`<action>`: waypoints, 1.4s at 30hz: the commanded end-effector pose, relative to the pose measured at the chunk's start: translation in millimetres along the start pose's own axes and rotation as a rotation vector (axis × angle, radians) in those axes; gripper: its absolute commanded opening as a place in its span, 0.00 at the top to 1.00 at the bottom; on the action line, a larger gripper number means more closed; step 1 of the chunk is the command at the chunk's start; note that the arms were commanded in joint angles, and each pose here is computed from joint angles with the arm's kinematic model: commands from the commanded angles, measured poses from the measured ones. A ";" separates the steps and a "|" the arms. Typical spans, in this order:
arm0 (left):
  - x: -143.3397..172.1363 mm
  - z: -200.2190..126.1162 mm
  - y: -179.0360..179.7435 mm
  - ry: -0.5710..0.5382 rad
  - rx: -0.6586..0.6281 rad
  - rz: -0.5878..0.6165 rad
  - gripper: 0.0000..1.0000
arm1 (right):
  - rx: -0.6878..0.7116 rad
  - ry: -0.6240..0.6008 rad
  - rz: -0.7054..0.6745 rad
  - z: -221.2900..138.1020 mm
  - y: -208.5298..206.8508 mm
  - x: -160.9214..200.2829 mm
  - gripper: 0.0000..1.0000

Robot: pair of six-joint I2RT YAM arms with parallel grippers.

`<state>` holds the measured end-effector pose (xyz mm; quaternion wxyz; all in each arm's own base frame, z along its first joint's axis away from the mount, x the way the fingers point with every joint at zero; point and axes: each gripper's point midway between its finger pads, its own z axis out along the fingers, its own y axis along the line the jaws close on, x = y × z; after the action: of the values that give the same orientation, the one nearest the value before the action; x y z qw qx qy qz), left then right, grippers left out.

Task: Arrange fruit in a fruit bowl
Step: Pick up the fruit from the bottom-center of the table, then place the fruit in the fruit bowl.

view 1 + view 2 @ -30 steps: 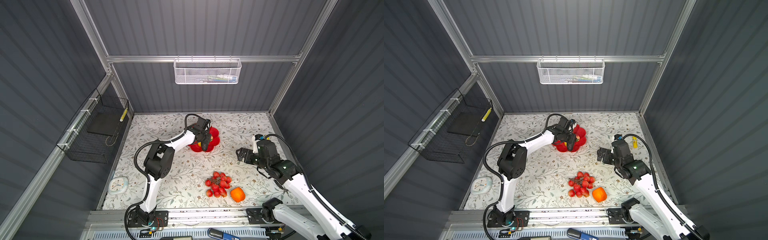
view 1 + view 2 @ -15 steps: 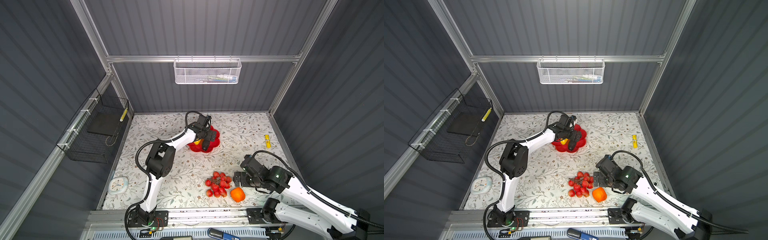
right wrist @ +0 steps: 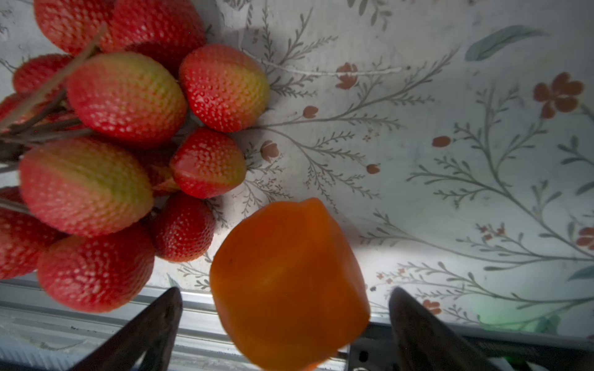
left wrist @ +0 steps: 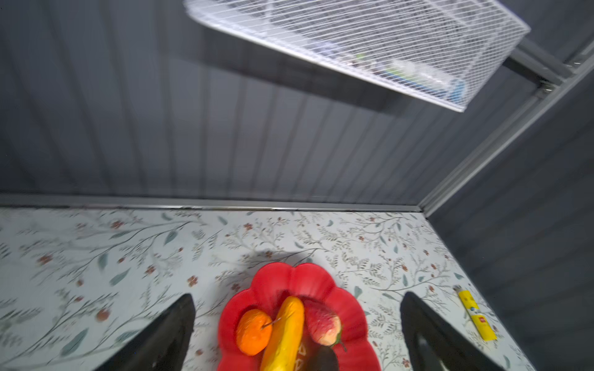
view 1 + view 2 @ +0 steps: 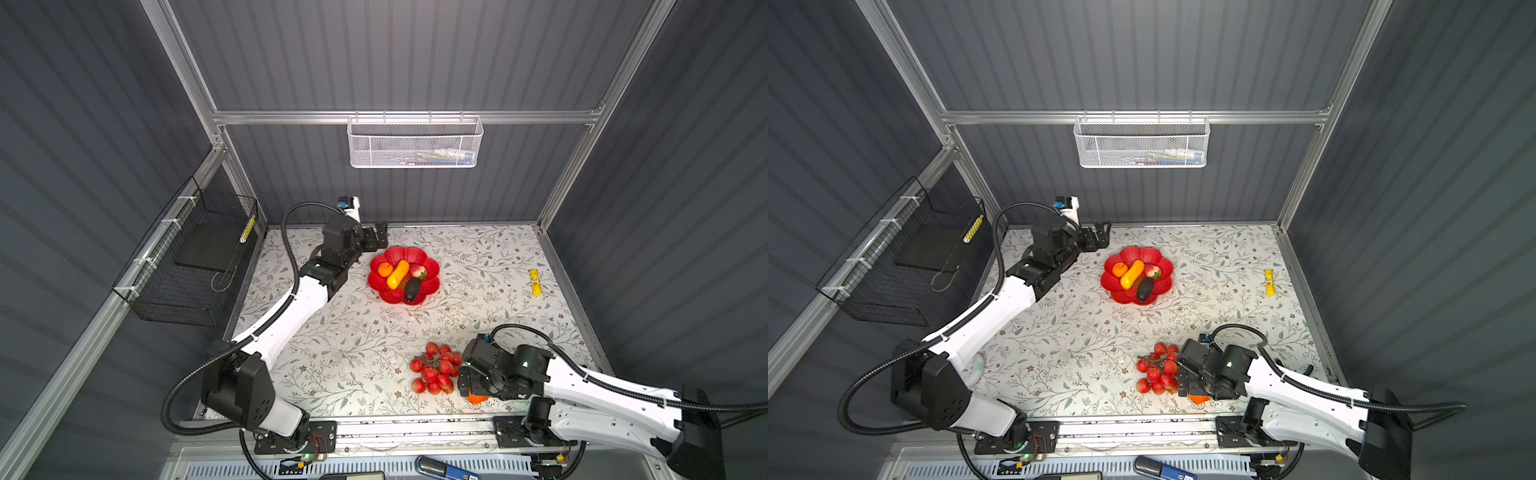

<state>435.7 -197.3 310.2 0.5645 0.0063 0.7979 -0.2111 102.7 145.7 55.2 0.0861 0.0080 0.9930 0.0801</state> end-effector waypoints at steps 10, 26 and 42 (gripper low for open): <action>60.6 -36.3 75.4 0.101 -0.214 -0.092 0.00 | 0.106 -0.061 0.015 9.4 -15.0 -6.4 0.28; 72.6 -69.8 79.3 0.108 -0.188 -0.137 0.00 | -0.108 -0.534 -0.038 -106.9 46.8 -179.0 0.62; 112.0 -134.5 31.8 0.199 0.141 -0.196 0.00 | -0.162 -0.482 -0.145 -38.4 122.3 -336.0 0.60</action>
<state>298.2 -134.9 245.6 0.4911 -0.0288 0.8250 -0.2782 417.9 241.2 172.1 0.3291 -0.0343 0.9337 0.1369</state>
